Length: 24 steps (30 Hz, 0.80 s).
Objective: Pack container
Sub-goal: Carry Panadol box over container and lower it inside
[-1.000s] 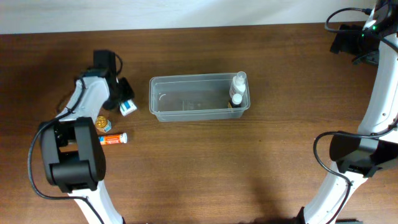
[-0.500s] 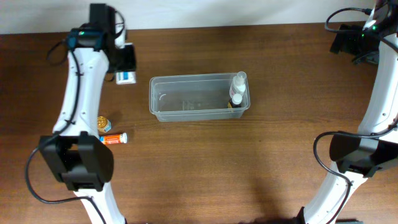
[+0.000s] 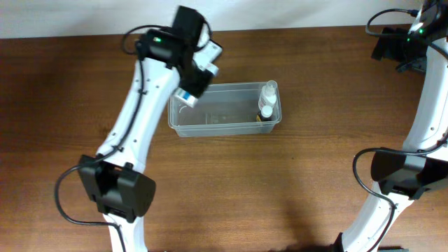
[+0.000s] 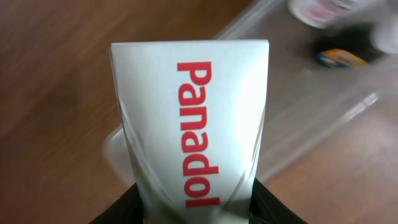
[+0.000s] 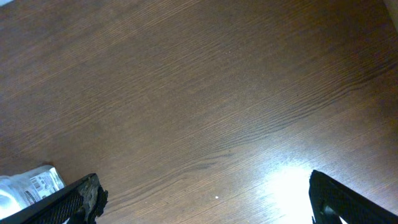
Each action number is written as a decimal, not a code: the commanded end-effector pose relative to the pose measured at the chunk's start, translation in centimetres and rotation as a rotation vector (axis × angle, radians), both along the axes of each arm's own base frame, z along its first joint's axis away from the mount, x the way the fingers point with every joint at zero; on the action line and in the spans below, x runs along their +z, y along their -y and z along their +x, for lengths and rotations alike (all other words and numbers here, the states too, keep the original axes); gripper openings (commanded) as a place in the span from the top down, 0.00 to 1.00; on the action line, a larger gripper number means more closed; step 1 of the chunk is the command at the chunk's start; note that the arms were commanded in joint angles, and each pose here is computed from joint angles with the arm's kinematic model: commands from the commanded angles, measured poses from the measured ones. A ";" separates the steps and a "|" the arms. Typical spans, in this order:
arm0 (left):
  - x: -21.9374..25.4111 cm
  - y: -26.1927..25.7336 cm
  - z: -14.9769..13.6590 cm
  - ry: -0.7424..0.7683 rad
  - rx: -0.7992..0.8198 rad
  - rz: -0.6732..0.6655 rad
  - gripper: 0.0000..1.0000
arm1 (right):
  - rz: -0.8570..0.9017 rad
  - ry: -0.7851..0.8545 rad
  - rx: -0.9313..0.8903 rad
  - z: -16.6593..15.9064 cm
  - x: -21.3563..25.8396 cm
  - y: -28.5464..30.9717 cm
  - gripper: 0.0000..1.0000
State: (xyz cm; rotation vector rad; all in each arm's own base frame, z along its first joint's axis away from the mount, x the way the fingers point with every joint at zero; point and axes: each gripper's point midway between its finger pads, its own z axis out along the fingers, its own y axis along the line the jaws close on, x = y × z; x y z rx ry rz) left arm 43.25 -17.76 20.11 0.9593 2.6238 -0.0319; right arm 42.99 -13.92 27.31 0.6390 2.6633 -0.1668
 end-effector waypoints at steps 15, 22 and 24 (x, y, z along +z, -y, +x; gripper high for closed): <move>-6.9 5.1 -0.8 -0.134 -0.407 -0.040 0.62 | -0.016 0.011 -0.003 -0.2 0.6 0.2 0.02; -10.4 6.2 0.2 -0.147 -0.461 -0.022 0.61 | -0.016 0.011 -0.003 -0.2 0.6 0.2 0.01; -11.2 6.5 0.0 -0.151 -0.516 -0.008 0.61 | -0.016 0.011 -0.003 -0.2 0.6 0.2 0.02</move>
